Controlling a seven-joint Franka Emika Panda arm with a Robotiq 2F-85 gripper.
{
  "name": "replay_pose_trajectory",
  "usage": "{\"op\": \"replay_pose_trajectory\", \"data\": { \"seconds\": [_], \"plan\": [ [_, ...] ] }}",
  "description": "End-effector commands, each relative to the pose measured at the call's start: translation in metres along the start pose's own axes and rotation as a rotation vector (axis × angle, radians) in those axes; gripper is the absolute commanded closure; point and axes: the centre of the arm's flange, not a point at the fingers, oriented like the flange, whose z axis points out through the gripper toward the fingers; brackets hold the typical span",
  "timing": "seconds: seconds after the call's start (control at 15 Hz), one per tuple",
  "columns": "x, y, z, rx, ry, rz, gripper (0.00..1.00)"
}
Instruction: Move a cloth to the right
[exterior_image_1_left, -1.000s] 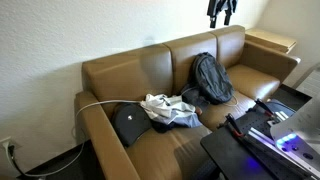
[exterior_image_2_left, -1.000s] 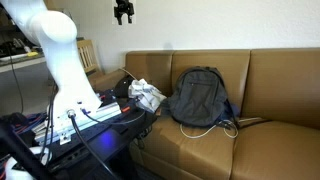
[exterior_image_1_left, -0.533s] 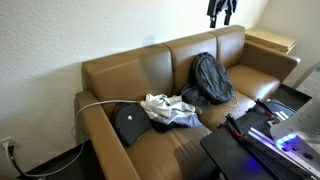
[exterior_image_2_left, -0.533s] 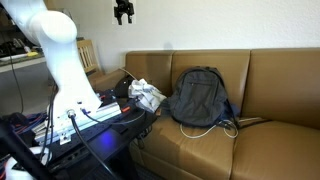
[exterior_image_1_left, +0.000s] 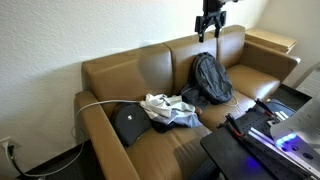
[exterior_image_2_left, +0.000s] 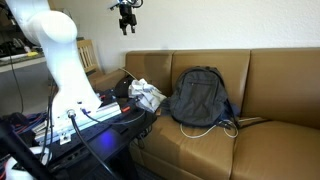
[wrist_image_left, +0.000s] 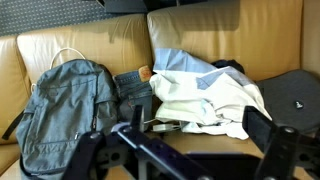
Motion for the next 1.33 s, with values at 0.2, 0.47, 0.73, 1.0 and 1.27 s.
{"op": "replay_pose_trajectory", "data": {
  "seconds": [0.2,0.47,0.73,1.0,1.27],
  "plan": [
    [0.038,-0.061,0.098,-0.042,-0.069,0.084,0.0],
    [0.03,-0.058,0.1,-0.027,-0.083,0.087,0.0],
    [0.057,-0.084,0.14,-0.082,-0.05,0.114,0.0],
    [0.07,-0.137,0.194,-0.087,-0.012,0.042,0.0],
    [0.085,-0.164,0.228,0.009,-0.151,-0.032,0.0]
  ]
}}
